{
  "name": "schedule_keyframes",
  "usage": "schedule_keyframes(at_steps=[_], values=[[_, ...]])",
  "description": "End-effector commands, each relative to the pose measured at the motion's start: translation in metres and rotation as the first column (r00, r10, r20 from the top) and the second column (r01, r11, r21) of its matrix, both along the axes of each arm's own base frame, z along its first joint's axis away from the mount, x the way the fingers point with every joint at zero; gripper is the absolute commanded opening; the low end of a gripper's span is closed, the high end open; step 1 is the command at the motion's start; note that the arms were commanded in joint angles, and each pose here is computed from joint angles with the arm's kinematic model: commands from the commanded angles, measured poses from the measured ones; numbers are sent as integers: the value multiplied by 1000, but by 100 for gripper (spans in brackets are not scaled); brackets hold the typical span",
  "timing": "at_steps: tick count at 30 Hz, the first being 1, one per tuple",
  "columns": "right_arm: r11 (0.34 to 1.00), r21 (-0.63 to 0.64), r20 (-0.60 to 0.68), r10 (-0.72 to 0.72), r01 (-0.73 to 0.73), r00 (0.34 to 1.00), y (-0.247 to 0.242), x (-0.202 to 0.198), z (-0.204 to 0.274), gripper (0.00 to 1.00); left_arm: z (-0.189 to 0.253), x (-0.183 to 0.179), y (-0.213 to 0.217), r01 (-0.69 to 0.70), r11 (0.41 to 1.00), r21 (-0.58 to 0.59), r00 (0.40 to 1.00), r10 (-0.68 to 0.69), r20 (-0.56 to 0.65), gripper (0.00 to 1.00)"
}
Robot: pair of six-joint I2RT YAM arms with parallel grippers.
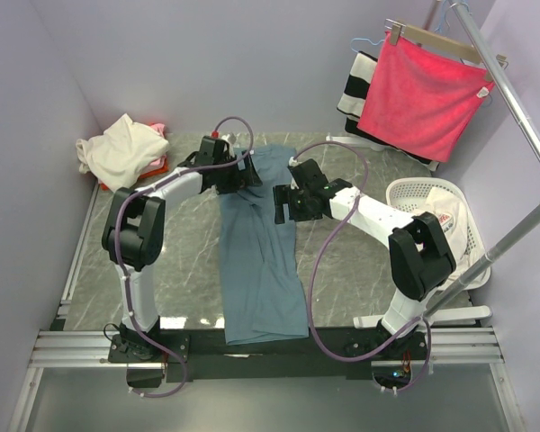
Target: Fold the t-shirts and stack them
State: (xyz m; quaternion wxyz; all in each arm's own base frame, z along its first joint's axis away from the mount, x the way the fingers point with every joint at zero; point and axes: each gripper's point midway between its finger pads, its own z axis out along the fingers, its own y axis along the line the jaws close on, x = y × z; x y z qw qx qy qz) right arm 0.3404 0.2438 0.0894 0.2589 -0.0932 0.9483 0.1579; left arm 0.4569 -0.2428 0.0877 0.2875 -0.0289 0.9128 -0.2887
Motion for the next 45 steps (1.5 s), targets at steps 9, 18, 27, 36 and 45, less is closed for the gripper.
schedule_keyframes(at_steps=[9,18,27,36,45], values=[[1000,16,19,-2,1,1000,4,8,0,89,48,70,-29,3,990,-144,984,23,179,99],[998,-46,26,-34,36,999,-12,4,-2,89,-66,17,-13,-28,999,-44,997,25,-74,99],[993,-42,99,-101,106,990,-29,1,16,91,-7,30,-1,-54,999,-8,993,54,100,99],[999,-19,-18,-47,46,999,-42,-52,6,90,53,-24,28,-108,993,41,986,102,129,99],[985,158,-97,87,-71,991,-18,-95,1,90,12,-146,2,9,994,-106,1000,-11,-11,99]])
